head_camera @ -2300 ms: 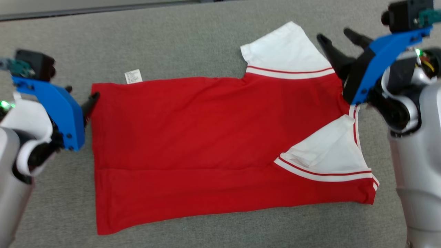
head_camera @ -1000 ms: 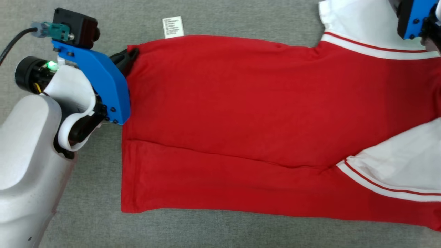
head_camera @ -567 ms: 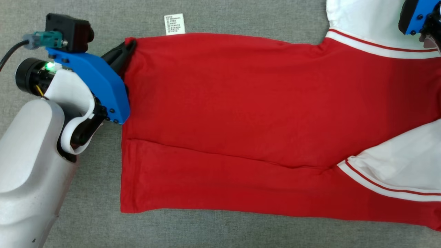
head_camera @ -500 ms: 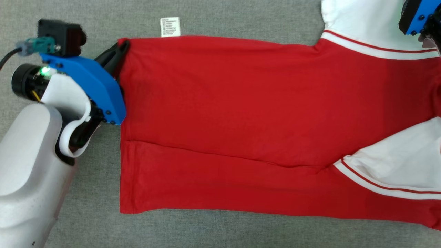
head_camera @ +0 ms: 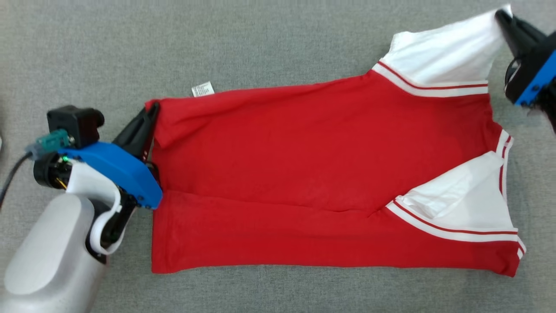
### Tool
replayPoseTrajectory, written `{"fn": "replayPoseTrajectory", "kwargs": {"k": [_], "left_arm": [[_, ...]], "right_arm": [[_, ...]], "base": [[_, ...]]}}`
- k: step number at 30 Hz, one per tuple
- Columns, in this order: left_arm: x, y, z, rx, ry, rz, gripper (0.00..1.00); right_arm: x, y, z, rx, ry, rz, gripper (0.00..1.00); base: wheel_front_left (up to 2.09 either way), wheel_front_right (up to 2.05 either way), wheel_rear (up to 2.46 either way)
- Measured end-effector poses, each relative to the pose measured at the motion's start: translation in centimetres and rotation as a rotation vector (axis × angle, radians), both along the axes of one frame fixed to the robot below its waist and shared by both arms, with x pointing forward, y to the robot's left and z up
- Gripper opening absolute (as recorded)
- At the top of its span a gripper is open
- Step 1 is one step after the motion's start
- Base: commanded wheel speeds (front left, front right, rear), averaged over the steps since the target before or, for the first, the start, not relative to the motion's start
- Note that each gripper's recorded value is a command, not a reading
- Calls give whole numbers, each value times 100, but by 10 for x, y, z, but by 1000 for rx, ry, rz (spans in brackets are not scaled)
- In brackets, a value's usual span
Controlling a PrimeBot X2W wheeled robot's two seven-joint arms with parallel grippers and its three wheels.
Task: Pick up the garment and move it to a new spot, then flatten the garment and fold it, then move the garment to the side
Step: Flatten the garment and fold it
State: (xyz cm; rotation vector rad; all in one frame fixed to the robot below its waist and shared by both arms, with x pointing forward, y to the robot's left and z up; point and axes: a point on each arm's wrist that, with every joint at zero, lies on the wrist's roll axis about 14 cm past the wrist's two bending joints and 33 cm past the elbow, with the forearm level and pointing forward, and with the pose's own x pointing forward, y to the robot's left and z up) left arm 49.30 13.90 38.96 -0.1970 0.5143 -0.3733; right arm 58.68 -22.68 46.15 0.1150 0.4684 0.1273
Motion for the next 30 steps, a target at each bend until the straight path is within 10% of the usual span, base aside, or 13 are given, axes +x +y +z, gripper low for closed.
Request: {"fn": "replayPoseTrajectory", "kwargs": {"k": [30], "left_arm": [[-50, -5, 14, 203, -298, -216, 0]], "right_arm": [[-166, 2, -20, 152, 125, -52, 0]], "base": [[0, 0, 0]]}}
